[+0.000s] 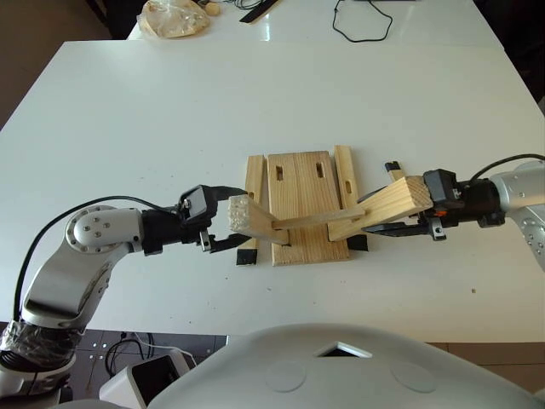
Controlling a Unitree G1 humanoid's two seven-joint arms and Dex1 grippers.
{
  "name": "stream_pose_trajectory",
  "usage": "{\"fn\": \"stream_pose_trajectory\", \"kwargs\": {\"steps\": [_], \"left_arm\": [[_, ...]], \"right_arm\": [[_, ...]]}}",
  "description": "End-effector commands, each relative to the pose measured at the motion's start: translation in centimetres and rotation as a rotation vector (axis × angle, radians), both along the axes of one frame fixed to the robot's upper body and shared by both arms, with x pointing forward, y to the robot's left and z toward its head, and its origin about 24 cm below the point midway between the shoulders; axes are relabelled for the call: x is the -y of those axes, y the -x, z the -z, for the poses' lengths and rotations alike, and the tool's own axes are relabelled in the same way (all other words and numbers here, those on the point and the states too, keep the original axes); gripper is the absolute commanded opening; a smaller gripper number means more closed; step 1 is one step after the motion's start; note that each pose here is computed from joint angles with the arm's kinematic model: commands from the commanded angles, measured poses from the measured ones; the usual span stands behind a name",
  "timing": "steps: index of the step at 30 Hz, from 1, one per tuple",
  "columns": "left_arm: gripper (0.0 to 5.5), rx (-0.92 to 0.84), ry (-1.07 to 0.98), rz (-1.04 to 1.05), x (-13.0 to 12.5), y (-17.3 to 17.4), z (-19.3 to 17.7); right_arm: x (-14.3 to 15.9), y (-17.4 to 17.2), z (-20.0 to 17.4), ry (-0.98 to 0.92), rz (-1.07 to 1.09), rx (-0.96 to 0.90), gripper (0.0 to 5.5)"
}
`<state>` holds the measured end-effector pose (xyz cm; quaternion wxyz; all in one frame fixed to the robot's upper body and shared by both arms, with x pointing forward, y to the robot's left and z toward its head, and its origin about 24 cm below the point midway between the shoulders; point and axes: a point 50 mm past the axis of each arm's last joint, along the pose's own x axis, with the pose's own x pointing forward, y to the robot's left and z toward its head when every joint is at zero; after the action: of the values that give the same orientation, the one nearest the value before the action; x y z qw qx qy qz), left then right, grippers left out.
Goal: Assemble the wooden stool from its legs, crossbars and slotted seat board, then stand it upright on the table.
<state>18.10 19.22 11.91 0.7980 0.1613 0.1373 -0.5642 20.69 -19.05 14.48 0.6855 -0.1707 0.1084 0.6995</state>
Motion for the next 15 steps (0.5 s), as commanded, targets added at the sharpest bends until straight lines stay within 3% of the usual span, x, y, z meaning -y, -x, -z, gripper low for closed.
{"fn": "stream_pose_trajectory", "kwargs": {"steps": [1,8,15], "left_arm": [[4.0,-0.005,-0.026,-0.009,-0.4,-0.1,-0.1],[4.0,0.048,0.176,-0.13,-1.3,-4.4,-3.4],[4.0,0.037,0.333,0.041,3.1,-7.5,-6.7]], "right_arm": [[0.8,-0.1,1.3,0.102,0.037,-0.044,2.02],[0.7,-0.4,1.7,0.114,0.036,-0.041,2.02],[0.7,-1.1,2.0,0.123,0.031,-0.041,2.02]]}}
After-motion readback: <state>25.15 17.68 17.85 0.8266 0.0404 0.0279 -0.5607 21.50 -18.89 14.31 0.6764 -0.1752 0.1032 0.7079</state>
